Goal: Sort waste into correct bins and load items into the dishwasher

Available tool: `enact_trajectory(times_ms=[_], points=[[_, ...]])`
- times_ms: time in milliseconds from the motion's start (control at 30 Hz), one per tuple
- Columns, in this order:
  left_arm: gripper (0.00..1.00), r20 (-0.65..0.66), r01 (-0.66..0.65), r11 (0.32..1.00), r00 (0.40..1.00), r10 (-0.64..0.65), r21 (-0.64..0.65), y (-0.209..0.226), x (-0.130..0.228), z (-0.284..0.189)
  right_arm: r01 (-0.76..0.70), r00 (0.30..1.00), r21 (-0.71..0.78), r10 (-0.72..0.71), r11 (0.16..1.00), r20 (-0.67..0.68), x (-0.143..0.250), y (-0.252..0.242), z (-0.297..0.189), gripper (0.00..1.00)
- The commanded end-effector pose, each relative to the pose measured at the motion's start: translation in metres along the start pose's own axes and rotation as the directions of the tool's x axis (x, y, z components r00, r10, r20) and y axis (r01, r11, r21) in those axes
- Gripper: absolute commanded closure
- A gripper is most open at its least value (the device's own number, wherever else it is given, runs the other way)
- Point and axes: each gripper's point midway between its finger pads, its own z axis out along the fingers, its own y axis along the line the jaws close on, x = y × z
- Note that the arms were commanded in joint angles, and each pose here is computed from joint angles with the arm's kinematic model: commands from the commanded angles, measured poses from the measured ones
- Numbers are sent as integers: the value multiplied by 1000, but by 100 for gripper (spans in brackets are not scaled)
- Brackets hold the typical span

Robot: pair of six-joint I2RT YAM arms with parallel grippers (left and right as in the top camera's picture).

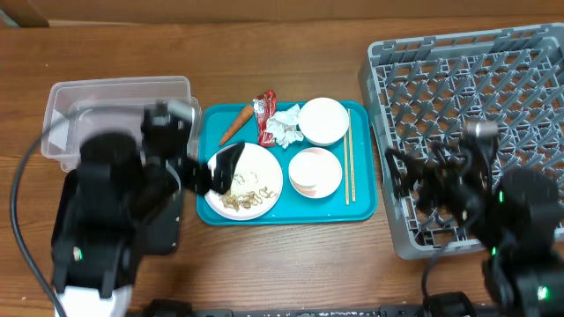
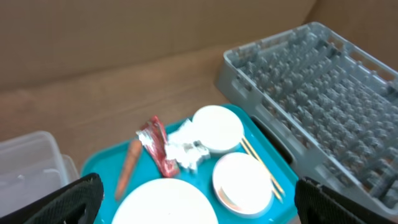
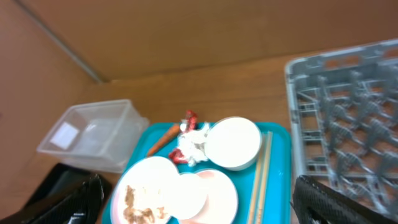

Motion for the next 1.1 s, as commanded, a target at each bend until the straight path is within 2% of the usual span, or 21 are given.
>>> enact_trajectory(times_ms=[0, 100, 167, 300, 400, 533, 567, 667, 733, 900, 1067], points=[[0, -47, 55, 996, 998, -52, 72, -6, -22, 10, -53, 990, -165, 31, 985, -135, -1, 27, 19, 0], [0, -115, 192, 967, 978, -174, 167, -18, -17, 23, -106, 971, -206, 57, 973, -232, 13, 28, 36, 0], [0, -150, 226, 953, 969, -198, 203, -21, -13, 31, -138, 955, -192, 80, 972, -284, 22, 22, 49, 0], [1, -251, 265, 954, 942, -225, 143, -11, 11, 51, -187, 923, -144, 123, 972, -364, 39, 9, 68, 0], [31, -404, 268, 963, 882, -241, 11, 1, 53, 77, -216, 885, -61, 169, 975, -433, 57, -7, 80, 0], [50, -553, 210, 978, 815, -174, 3, -21, 94, 111, -234, 873, 12, 215, 972, -438, 62, -19, 83, 0], [50, -577, 178, 984, 804, -145, 0, -26, 103, 121, -241, 872, 25, 227, 970, -433, 61, -20, 84, 0], [41, -630, 56, 998, 774, -61, -27, -36, 129, 149, -244, 869, 32, 233, 969, -436, 62, -21, 83, 0], [40, -664, -6, 999, 748, -19, -35, -42, 147, 164, -248, 862, 40, 240, 968, -447, 65, -22, 82, 0], [47, -720, -34, 999, 694, 5, -26, -49, 178, 186, -255, 845, 65, 255, 965, -471, 73, -24, 78, 0], [49, -720, -27, 999, 694, -8, -37, -45, 185, 200, -248, 846, 79, 256, 965, -467, 73, -27, 78, 0]])
